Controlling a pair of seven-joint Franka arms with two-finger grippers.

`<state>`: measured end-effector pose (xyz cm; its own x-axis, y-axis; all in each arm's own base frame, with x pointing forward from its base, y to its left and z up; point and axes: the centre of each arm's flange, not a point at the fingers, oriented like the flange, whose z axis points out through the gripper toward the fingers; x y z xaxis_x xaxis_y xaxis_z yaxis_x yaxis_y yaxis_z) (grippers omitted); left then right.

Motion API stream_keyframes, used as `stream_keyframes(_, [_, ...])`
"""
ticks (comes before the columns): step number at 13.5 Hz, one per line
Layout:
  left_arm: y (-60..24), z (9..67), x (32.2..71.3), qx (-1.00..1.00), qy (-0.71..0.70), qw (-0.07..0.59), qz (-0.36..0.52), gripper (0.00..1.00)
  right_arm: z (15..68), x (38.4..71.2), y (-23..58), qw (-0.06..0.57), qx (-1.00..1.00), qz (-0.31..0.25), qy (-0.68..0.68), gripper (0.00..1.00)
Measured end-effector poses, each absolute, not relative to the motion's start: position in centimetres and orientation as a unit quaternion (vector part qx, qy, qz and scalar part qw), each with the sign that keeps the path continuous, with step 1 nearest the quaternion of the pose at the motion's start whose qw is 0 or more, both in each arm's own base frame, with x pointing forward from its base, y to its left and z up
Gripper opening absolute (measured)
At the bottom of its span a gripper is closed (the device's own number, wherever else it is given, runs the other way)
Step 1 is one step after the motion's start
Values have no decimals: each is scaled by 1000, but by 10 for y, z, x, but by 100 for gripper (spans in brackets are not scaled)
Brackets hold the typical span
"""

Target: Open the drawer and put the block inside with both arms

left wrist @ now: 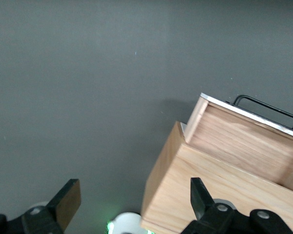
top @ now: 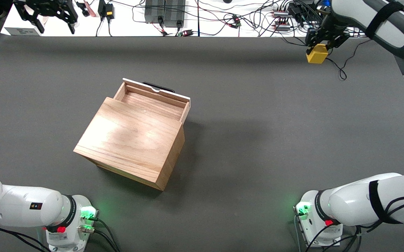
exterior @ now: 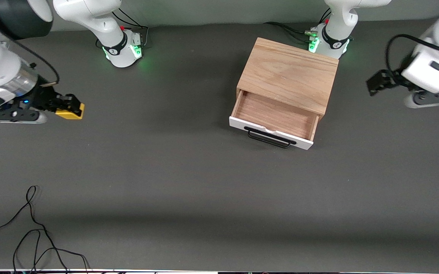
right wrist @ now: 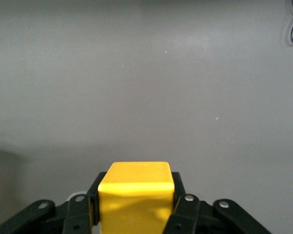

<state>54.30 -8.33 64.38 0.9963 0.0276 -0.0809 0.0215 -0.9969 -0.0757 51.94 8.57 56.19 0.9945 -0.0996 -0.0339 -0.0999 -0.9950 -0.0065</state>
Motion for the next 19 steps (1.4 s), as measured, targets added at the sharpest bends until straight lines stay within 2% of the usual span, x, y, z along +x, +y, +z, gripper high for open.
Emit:
stream_keyframes(4, [-69,613,559,-999,23,31,25,100,562,495,178,0,-997,17,77,55])
stream_keyframes(10, [-74,611,558,-999,27,31,28,100,550,453,340,9,-990,-9,143,55])
stream_keyframes(14, [-75,610,556,-999,28,28,36,100,522,448,466,10,-979,-26,202,55])
stream_keyframes(19, [-73,610,539,-999,28,16,29,100,464,441,582,21,-966,-32,254,55])
